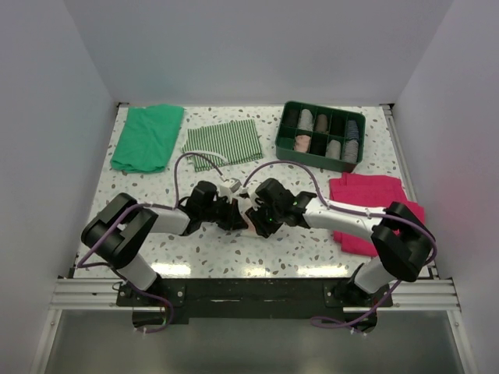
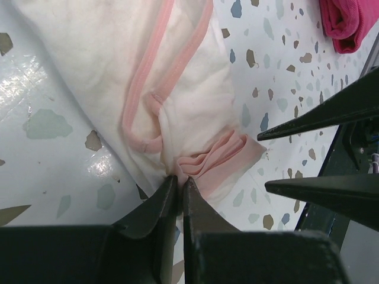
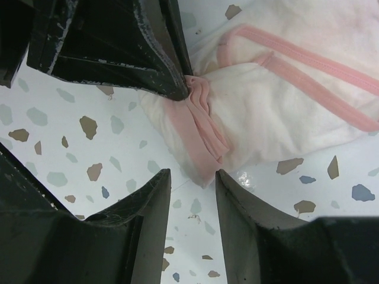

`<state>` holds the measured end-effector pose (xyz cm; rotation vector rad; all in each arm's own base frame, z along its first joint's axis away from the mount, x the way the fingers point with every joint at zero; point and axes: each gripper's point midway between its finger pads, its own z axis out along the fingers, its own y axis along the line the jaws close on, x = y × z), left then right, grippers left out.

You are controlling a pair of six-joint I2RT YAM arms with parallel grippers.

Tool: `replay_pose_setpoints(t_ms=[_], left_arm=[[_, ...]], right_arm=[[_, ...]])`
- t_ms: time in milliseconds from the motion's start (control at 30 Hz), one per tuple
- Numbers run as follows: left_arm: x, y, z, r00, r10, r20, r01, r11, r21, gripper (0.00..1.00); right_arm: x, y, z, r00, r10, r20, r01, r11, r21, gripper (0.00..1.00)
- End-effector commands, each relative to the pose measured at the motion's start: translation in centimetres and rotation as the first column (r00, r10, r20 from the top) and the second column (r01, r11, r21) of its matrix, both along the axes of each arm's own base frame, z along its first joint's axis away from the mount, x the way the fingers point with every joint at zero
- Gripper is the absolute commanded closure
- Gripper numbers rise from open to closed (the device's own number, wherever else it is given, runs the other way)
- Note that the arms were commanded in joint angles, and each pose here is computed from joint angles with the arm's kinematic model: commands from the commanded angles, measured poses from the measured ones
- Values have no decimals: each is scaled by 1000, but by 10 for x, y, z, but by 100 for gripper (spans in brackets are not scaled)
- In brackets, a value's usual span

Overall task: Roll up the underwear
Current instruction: Roll the underwear to the center of the board.

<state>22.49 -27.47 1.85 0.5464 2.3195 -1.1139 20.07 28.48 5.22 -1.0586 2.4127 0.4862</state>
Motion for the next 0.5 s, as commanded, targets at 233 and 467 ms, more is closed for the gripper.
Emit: replay_pose_setpoints(t_ms=[233,467], left_arm=[[-4,14,-26,996,5,-89,0,998,62,95],[0,18,-28,995,16,-98,-10,998,63,96]], right_arm=[[2,10,2,990,75,118,-71,997,-40,58],[17,1,-14,987,48,154,-26,989,-145,56]])
